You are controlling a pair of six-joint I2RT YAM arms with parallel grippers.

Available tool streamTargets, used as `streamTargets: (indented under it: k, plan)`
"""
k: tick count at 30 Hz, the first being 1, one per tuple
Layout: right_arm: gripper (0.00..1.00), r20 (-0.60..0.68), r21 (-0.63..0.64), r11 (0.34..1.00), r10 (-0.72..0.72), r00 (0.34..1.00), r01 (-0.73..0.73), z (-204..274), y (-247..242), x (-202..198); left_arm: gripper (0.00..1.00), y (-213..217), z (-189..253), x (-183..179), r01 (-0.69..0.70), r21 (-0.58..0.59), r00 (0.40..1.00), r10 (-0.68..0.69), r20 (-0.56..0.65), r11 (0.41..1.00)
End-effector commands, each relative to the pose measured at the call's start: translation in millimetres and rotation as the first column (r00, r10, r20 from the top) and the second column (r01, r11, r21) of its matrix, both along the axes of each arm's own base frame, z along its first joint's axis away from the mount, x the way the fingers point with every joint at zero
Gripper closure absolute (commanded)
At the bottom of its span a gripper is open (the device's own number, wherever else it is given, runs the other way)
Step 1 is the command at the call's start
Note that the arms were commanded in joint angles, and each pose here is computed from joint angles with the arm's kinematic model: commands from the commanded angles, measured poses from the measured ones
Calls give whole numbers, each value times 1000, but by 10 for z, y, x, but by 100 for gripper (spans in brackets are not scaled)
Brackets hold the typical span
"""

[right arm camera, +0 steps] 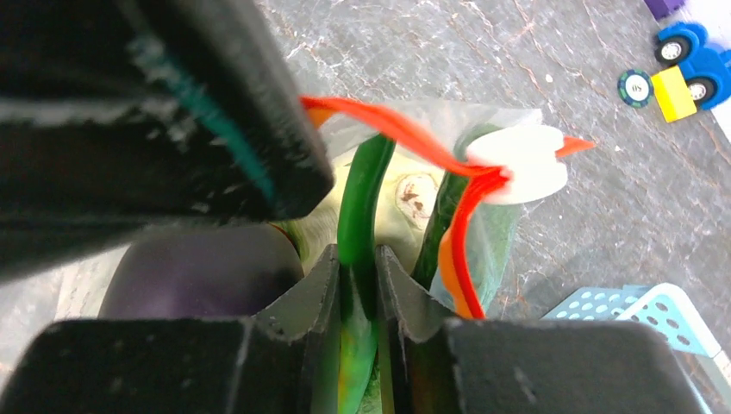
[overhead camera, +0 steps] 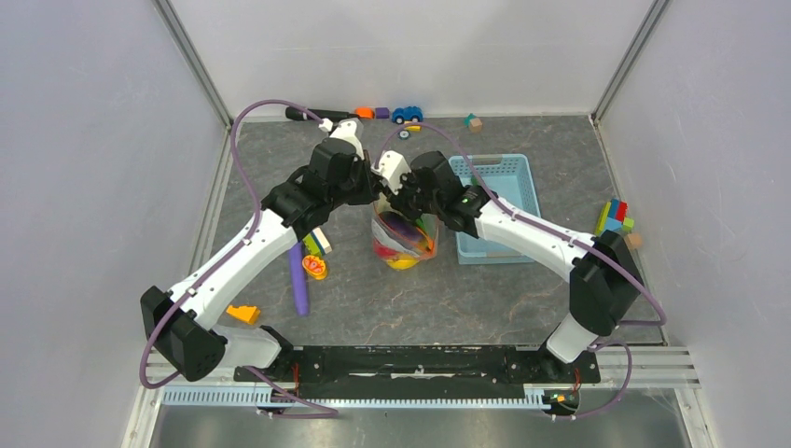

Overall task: Place the food in the zip-top bag and seal the zipper
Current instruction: Place the fake vegetable in the zipper food storage bag.

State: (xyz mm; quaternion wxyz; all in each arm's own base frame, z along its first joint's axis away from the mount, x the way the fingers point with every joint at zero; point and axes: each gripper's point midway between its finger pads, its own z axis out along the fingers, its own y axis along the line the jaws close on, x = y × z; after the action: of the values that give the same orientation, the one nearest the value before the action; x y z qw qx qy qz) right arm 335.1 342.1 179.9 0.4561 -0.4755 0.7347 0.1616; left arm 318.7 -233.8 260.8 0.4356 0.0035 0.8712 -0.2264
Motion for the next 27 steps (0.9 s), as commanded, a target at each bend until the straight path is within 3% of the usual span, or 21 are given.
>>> streamTargets:
  k: [1,6,12,20,27]
  plan:
    - [91,-16,59,984,-169,985,170,154,-61,166,98,-147,446,2,84,-94,988,-70,138,992]
    - [78,-4,151,977,-149,989,148,432,-9,99,98,-92,351,16,52,-70,992,-44,117,996]
    - [47,72,209,972,-122,990,104,851,-86,2,98,9,264,46,-5,-38,995,9,98,999]
    - [33,151,305,952,-72,986,23,1368,-128,-179,98,17,228,33,-12,-40,996,15,86,999]
    - [11,221,377,923,-176,959,83,1706,-362,-160,98,27,210,22,-12,-37,996,15,84,999]
